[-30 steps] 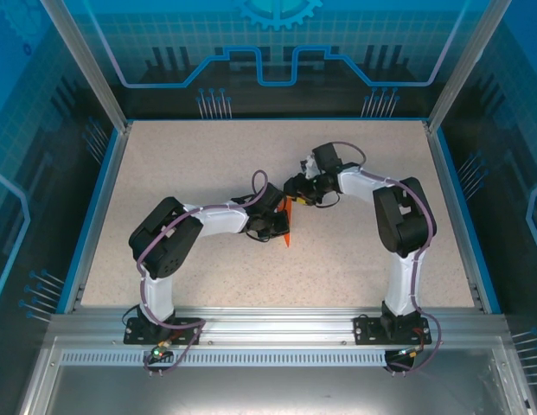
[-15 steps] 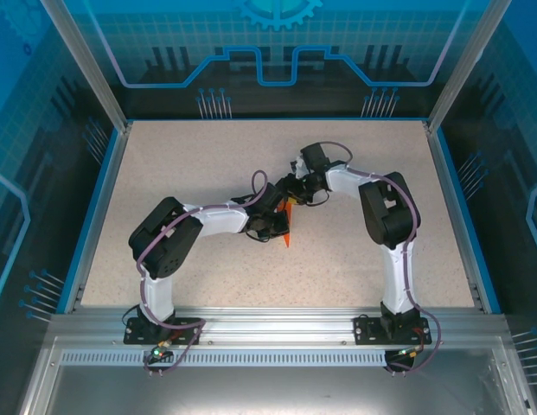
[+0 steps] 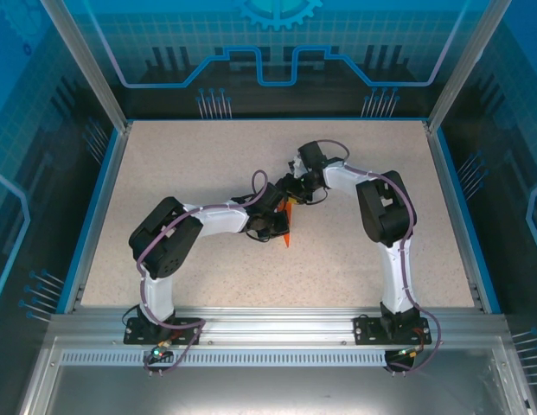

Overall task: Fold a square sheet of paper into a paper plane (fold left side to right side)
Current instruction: Fold the wing for the fifth time at the center of the table.

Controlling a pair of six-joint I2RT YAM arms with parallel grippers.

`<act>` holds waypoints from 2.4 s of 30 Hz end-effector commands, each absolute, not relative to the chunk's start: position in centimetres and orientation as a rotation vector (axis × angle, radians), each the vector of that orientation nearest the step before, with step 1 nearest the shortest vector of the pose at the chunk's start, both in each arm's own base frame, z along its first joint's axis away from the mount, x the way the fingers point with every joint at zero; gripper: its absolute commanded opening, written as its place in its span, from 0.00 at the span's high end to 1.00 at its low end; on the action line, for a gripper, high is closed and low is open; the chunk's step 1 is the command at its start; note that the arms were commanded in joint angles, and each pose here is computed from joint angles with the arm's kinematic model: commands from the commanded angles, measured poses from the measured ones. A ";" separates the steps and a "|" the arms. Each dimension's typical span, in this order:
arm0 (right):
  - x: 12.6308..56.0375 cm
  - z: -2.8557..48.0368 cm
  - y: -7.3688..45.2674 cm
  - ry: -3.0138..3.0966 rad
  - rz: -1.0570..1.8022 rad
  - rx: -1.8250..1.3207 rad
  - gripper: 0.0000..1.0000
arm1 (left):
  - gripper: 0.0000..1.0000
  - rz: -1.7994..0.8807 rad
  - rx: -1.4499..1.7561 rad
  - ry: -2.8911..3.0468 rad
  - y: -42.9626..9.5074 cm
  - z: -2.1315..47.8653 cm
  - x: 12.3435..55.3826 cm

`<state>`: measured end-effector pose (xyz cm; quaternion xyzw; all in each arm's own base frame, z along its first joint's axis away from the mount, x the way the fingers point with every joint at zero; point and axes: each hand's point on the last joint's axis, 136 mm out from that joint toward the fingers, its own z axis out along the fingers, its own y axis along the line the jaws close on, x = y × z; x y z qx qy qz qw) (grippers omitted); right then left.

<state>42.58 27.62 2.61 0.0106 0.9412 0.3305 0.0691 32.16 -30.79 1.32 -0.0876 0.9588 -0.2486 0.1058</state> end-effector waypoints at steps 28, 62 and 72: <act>44.2 8.2 24.7 2.655 1.079 0.016 0.50 | 0.95 -0.520 -0.252 3.055 -27.7 -2.8 27.0; 39.0 -1.4 26.1 2.966 0.961 0.161 0.57 | 0.88 -1.082 -0.010 2.711 -33.6 7.3 31.0; 38.8 -1.5 26.3 2.972 0.963 0.147 0.57 | 0.90 -1.056 -0.080 2.742 -32.4 4.0 33.3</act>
